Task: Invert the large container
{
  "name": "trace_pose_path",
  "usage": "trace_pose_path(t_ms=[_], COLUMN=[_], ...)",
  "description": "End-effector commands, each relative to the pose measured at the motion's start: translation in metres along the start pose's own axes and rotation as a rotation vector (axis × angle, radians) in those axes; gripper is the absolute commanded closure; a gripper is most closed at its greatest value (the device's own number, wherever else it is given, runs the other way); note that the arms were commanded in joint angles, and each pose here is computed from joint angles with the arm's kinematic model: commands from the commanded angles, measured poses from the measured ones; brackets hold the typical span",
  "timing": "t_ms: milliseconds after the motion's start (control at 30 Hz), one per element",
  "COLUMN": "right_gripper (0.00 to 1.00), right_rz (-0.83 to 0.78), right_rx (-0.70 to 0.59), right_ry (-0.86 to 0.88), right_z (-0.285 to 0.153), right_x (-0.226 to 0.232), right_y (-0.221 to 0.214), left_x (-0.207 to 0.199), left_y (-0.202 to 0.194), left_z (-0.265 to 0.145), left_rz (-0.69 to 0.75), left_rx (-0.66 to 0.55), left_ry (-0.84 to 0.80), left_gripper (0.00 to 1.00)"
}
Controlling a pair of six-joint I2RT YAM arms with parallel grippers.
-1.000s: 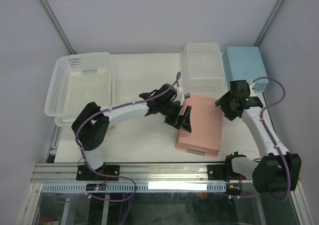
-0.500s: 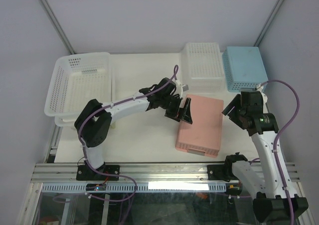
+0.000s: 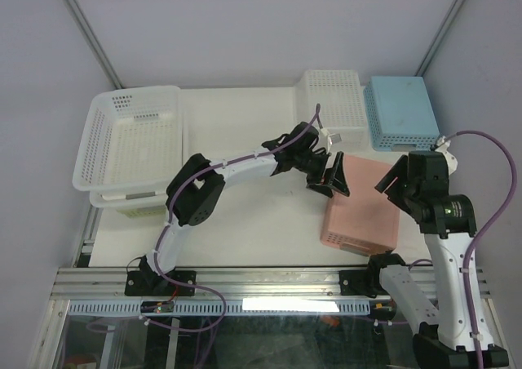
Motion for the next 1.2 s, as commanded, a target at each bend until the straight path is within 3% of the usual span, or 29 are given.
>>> trace_pose_path(t_ms=[0,233,400,567,700,933,1033,1167], right_gripper=[0.33,0.34,0.35,0.35,0.35,0.35,0.35,0.36], right_rz=[-0.012,0.006,0.017,0.068,0.109,0.075,0.065,0.012], right_rx=[-0.025,0.088,0.162,0.180,0.135,-0.001,-0.023,-0.027], right_ry=[-0.048,-0.069,-0.056,-0.080,-0.112,-0.257,-0.207,-0.059], right_z=[-0.019,-0.002,0.017,0.024,0.016,-0.045,-0.062,-0.054], right_x=[-0.015,-0.016,-0.009,-0.005,-0.008,-0.039,-0.035,-0.019], right_y=[-0.001,-0.027,-0.041,-0.035,-0.015,0.034,0.042,0.028], left_x=[-0.049,-0.034,0.001,-0.007,-0.020,-0.056,-0.060,-0.054], left_y=[0.007,-0.023,-0.046,-0.055,-0.044,0.006,0.012,0.012], left_z=[-0.017,-0.048,-0.041,-0.019,0.008,0.047,0.036,-0.029], left_rz=[0.069,0.049,-0.018,-0.010,0.003,0.034,0.041,0.061], left_rx=[-0.045,-0.033,0.014,0.074,0.112,0.082,0.076,-0.037], left_ry=[-0.122,-0.082,-0.023,-0.054,-0.145,-0.316,-0.334,-0.292], left_gripper=[0.09,0.08,0.08,0.08,0.08,0.11,0.12,0.11])
Point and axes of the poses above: each gripper's point midway between its finger pads, its own z axis out along the fingers, its own x axis along the line the jaws close on, y = z × x, the point moved 3 cm from there along -z, back along the fingers, and after that the axes turned 14 degrees about -z, right-handed, at the moved point
